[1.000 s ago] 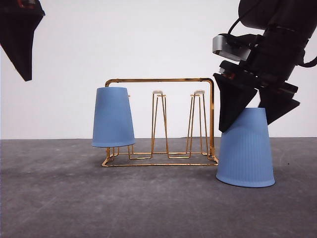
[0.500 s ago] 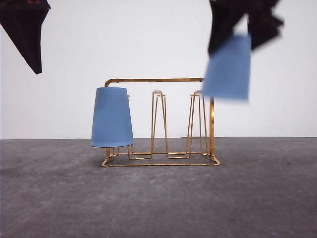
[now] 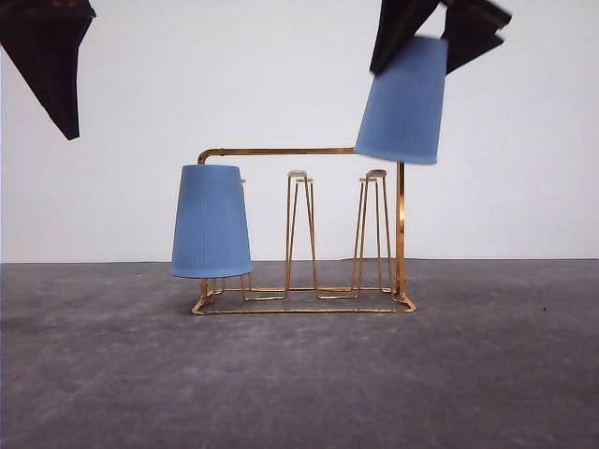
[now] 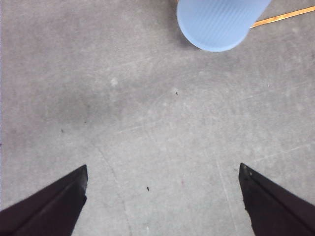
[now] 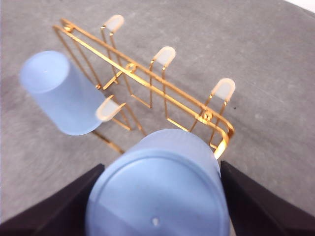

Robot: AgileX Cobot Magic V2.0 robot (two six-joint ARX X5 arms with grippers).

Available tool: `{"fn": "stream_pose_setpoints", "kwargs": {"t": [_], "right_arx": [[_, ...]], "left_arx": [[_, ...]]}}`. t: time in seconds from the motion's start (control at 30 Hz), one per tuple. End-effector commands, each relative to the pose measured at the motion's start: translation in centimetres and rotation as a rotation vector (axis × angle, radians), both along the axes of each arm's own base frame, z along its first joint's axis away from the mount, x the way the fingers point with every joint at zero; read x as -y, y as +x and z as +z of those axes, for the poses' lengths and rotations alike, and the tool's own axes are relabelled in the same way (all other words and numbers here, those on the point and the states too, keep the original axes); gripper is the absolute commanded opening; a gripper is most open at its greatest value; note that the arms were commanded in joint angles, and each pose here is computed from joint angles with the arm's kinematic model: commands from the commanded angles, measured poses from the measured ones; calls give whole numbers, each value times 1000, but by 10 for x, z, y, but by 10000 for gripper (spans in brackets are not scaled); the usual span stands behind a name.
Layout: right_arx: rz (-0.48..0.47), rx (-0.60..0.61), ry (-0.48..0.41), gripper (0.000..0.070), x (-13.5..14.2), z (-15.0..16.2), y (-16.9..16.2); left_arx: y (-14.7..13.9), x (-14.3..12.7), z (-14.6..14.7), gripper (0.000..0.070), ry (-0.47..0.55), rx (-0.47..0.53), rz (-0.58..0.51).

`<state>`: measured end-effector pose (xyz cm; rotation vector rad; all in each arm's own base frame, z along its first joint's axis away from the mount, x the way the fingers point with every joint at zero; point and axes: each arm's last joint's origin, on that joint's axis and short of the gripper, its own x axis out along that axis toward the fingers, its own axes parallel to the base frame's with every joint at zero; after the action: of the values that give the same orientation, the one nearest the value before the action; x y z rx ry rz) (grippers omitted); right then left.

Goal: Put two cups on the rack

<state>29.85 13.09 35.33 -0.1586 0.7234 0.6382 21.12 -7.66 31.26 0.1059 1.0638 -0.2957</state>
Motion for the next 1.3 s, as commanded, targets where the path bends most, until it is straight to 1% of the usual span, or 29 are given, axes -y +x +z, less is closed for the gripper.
{"fn": "stream_pose_setpoints", "kwargs": {"t": [0.0,0.23,0.27,0.3,0.37,0.4,0.43,0.6,0.63,0.73,0.8,0.9,1.0,1.1,1.2,1.27], "right_arx": [[12,-8,-4,386,-8,-9,11],[12,-88,-29,389,-25,-53,42],[13,-102,-35,398,-27,-58,44],[14,-114,-41,430,-29,-63,47],[17,-134,-49,541,-31,-72,51],[16,-139,-51,580,-32,-74,52],[16,-140,-51,603,-32,-75,52],[7,-113,-31,605,-33,-72,55],[3,-108,-26,605,-33,-72,55],[-45,-99,-32,605,-24,-64,53],[-81,-75,-35,604,-16,-52,48],[-125,-20,-8,603,-1,-28,38],[-198,36,-19,602,18,-2,21],[-280,50,-53,602,40,16,1],[-341,50,-62,602,62,24,-18],[-382,56,-60,602,77,22,-32]], "left_arx": [[2,2,3,585,-6,7,0],[2,2,3,585,-6,8,0],[2,2,3,585,-6,8,0],[2,2,3,585,-6,8,0],[2,2,3,585,-6,8,0],[2,2,3,585,-6,8,0],[2,2,3,585,-6,8,0],[2,2,3,585,-7,9,0],[2,2,3,585,-6,9,0],[2,2,3,585,-4,11,-5],[4,1,3,585,-4,21,1],[8,-4,5,585,-11,54,20],[14,-11,7,585,-21,94,52],[19,-21,9,585,-27,123,97],[22,-32,9,585,-21,127,139],[23,-40,9,585,-18,127,168]]}}
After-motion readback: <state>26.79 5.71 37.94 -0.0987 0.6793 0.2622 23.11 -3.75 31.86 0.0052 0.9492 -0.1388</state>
